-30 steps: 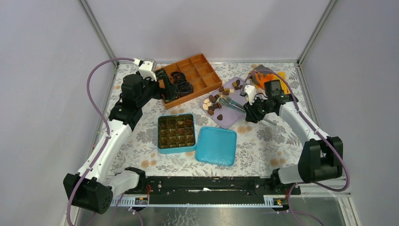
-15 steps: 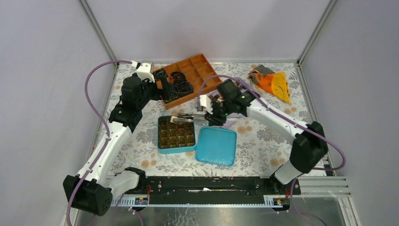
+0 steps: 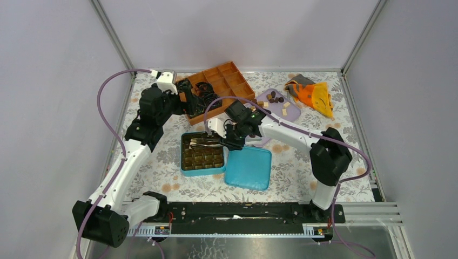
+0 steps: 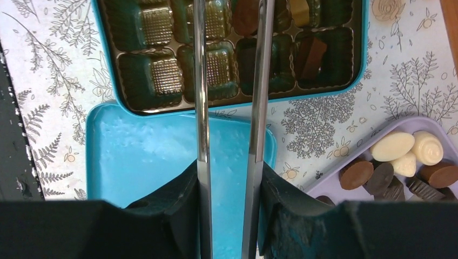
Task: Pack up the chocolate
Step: Pick up the packing box from the center of the board.
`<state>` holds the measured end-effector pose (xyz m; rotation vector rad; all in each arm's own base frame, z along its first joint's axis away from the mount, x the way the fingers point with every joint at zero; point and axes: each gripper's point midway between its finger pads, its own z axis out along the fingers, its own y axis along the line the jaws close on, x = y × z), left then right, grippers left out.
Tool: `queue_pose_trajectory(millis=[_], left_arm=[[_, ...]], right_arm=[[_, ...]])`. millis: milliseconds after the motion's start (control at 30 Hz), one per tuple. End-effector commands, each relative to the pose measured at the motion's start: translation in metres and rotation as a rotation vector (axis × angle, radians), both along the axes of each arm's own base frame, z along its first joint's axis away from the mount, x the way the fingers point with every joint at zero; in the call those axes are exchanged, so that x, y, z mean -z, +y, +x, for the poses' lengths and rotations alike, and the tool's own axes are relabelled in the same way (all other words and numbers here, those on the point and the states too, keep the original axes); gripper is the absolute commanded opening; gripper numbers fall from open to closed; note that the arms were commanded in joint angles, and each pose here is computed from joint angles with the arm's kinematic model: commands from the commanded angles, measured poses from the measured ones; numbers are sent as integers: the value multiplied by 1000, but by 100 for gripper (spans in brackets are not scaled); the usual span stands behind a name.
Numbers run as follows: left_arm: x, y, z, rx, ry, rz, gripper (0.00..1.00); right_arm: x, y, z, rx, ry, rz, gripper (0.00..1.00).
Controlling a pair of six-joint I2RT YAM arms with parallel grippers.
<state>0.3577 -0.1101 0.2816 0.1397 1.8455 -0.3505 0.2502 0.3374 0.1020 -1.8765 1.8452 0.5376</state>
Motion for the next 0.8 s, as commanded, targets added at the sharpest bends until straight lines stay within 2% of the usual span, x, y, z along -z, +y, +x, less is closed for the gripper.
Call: queue_pose_trajectory(millis=[0,433,767], left_arm=[[-13,3,2,-8,-59,6,99],[-12,1,3,-1,-56,4,99],[-12,1,2,0,-54,4,99]], right_arm=[[-16,13,17,44,-56,42,4],[1,8,19,63,-53,-11,6],[-4,9,15,54,-42,6,7]])
